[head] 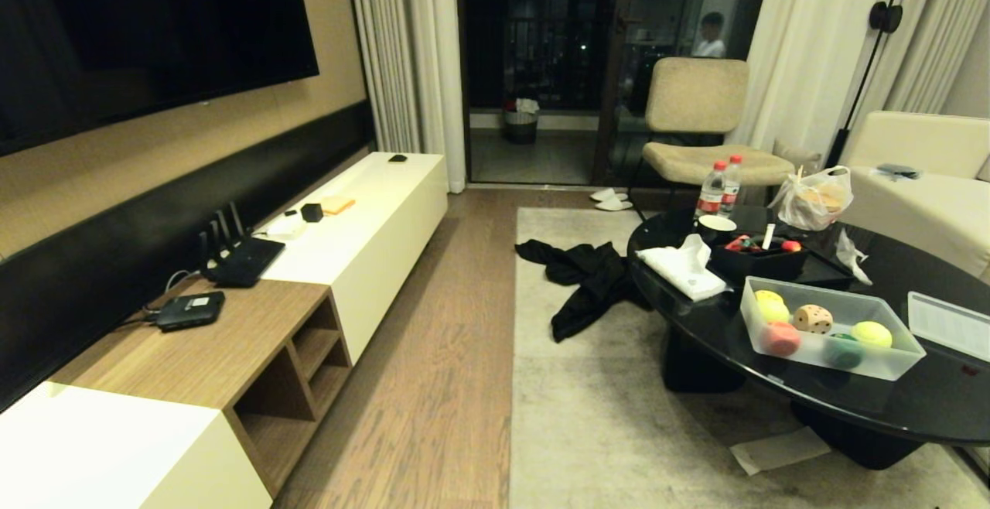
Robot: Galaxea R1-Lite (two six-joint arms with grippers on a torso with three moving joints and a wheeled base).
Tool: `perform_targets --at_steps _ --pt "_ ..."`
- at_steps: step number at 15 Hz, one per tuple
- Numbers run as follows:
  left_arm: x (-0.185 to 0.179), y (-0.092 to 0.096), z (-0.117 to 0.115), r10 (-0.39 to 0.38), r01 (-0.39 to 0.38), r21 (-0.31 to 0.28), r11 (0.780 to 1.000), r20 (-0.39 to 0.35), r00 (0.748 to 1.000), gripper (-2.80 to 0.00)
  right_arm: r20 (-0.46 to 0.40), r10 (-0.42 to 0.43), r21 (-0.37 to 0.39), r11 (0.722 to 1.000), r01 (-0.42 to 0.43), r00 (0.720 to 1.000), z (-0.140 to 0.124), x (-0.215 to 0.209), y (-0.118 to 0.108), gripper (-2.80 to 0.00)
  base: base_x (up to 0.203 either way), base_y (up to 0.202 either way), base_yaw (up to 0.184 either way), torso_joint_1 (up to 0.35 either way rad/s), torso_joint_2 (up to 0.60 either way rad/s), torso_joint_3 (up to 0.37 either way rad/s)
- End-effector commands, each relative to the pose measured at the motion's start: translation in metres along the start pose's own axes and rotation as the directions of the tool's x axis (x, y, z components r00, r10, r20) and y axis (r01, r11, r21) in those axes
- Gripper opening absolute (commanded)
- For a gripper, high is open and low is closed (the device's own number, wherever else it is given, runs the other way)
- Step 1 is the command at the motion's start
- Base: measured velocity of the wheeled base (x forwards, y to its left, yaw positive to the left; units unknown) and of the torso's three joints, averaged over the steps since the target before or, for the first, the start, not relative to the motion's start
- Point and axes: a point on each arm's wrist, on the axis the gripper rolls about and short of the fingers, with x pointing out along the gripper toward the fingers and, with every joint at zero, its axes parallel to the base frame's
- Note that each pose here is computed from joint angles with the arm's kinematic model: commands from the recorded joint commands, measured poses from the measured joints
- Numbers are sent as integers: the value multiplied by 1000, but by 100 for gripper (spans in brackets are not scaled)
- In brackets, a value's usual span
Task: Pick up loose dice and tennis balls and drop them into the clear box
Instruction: Put the toys in the box
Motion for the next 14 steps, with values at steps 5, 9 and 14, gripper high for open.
perform_targets --at_steps 5,9,14 --pt "0 0 0 -1 1 4 1000 -3 1000 -280 -4 0 0 1000 0 1000 0 0 0 -280 0 0 0 0 0 0" --pt "0 0 0 -1 1 4 1000 -3 1000 -280 -3 1 1 1000 -1 1000 0 0 0 -280 0 0 0 0 0 0" --pt "0 0 0 -1 1 4 1000 -3 1000 -280 -3 0 2 1000 0 1000 0 0 0 -280 0 0 0 0 0 0"
